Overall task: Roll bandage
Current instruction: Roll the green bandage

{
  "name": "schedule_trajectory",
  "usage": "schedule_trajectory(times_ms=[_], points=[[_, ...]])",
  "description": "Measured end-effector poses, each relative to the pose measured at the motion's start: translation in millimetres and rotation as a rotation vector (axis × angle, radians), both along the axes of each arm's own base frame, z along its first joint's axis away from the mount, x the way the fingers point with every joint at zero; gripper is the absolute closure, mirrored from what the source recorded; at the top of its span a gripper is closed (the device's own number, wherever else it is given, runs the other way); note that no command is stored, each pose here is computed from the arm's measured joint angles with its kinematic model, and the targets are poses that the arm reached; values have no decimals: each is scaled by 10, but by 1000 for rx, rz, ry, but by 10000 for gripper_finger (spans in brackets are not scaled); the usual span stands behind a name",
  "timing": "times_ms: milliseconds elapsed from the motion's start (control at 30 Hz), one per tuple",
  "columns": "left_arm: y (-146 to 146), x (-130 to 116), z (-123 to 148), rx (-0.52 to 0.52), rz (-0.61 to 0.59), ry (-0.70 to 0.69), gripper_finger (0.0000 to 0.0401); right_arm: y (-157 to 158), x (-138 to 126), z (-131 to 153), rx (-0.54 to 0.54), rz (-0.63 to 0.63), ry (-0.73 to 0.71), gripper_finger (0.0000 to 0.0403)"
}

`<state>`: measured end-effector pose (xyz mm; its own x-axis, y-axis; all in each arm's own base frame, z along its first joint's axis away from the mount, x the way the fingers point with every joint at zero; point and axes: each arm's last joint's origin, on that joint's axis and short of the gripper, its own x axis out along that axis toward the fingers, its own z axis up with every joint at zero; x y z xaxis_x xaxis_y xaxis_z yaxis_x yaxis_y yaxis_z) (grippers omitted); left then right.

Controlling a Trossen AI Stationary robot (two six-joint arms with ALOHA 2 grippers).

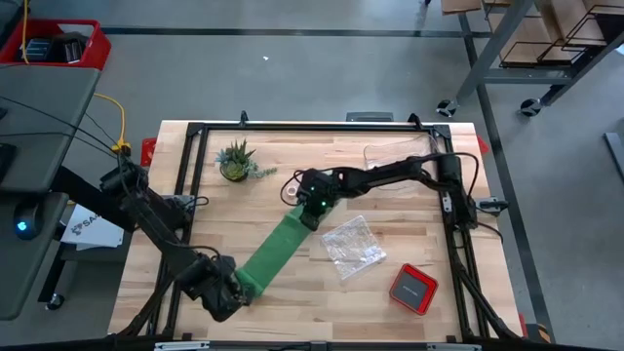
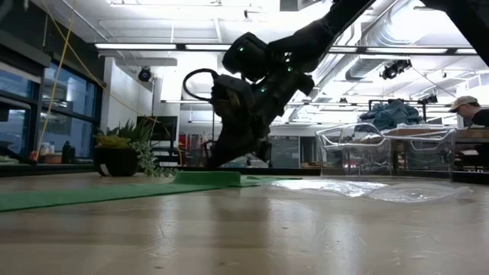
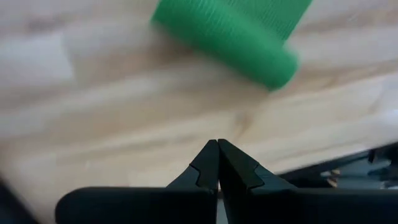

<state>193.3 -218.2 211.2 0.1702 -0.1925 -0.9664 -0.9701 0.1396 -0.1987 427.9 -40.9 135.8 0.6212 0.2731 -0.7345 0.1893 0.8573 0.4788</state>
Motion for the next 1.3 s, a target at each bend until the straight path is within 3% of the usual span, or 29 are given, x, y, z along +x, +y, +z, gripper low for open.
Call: schedule_trajectory(times_ms=[100, 267, 500, 800, 1100, 1300], points=[[-87, -24, -43, -41, -5, 29, 401, -115, -53, 45, -25, 3, 19, 403], [-103, 83, -198, -12, 11, 38, 401, -372, -154, 79, -58, -22, 57, 403], [80, 259, -404, 50, 27, 85, 401, -637, -221, 104, -51, -73, 53, 403], [262, 420, -409, 69, -30, 65, 401, -738, -259, 114, -47, -92, 58, 403], [722, 681, -212, 249, -61, -124, 401, -811, -310, 289, -78, -89, 14, 403], [964, 700, 43, 348, -110, -240, 401, -920, -404, 523, -123, -96, -35, 403]])
